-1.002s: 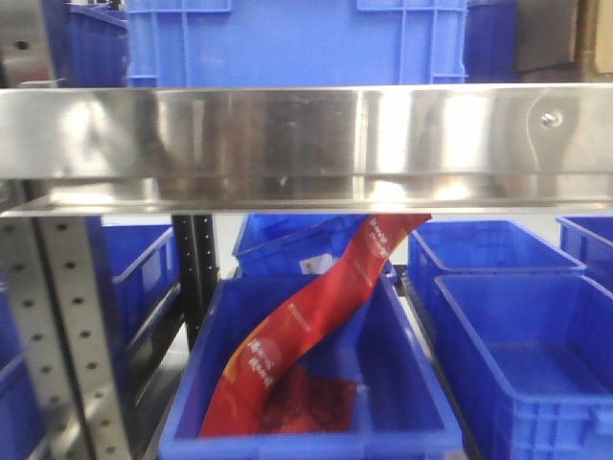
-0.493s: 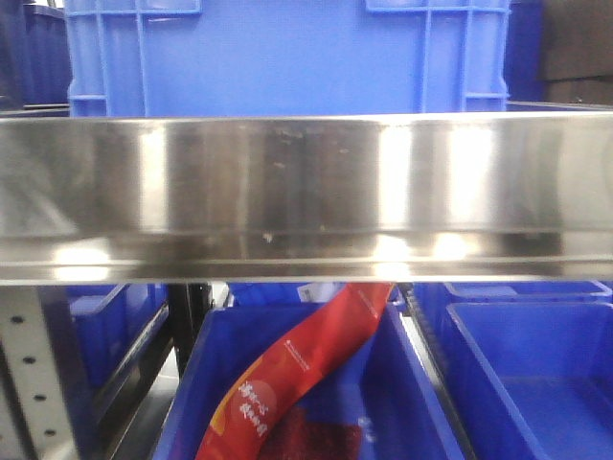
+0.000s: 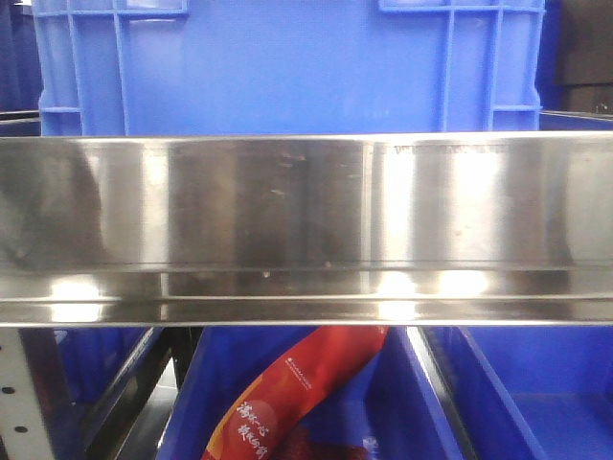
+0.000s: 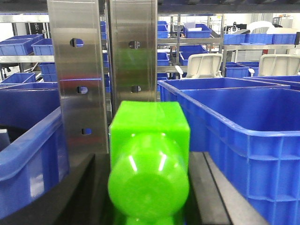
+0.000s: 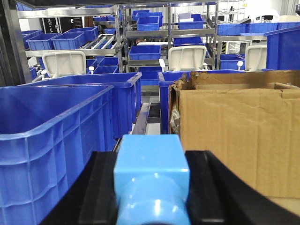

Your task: Grab block from conveyor and place in blue bin

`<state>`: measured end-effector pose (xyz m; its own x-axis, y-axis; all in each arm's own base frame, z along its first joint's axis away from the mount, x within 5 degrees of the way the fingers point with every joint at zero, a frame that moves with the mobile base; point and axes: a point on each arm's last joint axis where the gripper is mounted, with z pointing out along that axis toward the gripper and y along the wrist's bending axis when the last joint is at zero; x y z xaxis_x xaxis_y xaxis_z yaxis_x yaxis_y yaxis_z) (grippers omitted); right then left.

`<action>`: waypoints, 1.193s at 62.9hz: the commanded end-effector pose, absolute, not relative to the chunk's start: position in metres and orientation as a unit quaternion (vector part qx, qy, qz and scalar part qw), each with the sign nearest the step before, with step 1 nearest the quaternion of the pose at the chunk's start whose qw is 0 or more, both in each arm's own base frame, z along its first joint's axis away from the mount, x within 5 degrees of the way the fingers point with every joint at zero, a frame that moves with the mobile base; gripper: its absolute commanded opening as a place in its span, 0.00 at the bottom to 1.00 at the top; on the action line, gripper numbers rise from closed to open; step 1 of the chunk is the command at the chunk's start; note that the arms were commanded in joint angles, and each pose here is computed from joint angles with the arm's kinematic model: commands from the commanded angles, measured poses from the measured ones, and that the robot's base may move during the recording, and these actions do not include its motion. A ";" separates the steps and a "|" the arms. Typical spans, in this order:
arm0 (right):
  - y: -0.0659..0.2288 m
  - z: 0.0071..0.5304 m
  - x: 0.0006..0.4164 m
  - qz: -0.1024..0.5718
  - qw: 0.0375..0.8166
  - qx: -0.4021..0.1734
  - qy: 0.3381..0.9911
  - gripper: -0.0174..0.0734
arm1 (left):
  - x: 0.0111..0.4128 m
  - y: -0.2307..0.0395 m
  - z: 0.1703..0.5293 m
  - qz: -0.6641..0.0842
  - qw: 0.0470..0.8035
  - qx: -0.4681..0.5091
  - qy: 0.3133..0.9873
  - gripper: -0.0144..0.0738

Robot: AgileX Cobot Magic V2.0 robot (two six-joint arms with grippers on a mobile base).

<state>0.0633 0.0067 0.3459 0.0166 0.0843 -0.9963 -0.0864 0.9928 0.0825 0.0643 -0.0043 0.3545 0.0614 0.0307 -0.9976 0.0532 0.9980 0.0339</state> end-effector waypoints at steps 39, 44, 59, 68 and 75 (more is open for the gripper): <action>0.006 0.352 0.061 0.056 0.729 0.001 0.682 0.01 | 0.064 -0.004 0.358 -0.010 0.738 0.030 0.674 0.04; 0.006 0.351 0.061 0.056 0.728 0.000 0.684 0.01 | 0.064 -0.004 0.357 -0.010 0.738 0.031 0.675 0.04; 0.006 0.372 0.061 0.057 0.749 0.002 0.661 0.01 | 0.069 -0.005 0.389 -0.015 0.754 0.028 0.656 0.04; 0.006 0.404 0.071 0.055 0.750 -0.003 0.659 0.01 | 0.083 -0.007 0.422 -0.021 0.727 0.034 0.685 0.04; 0.007 0.420 0.090 0.055 0.742 -0.003 0.668 0.01 | 0.103 -0.011 0.441 -0.054 0.698 0.029 0.714 0.04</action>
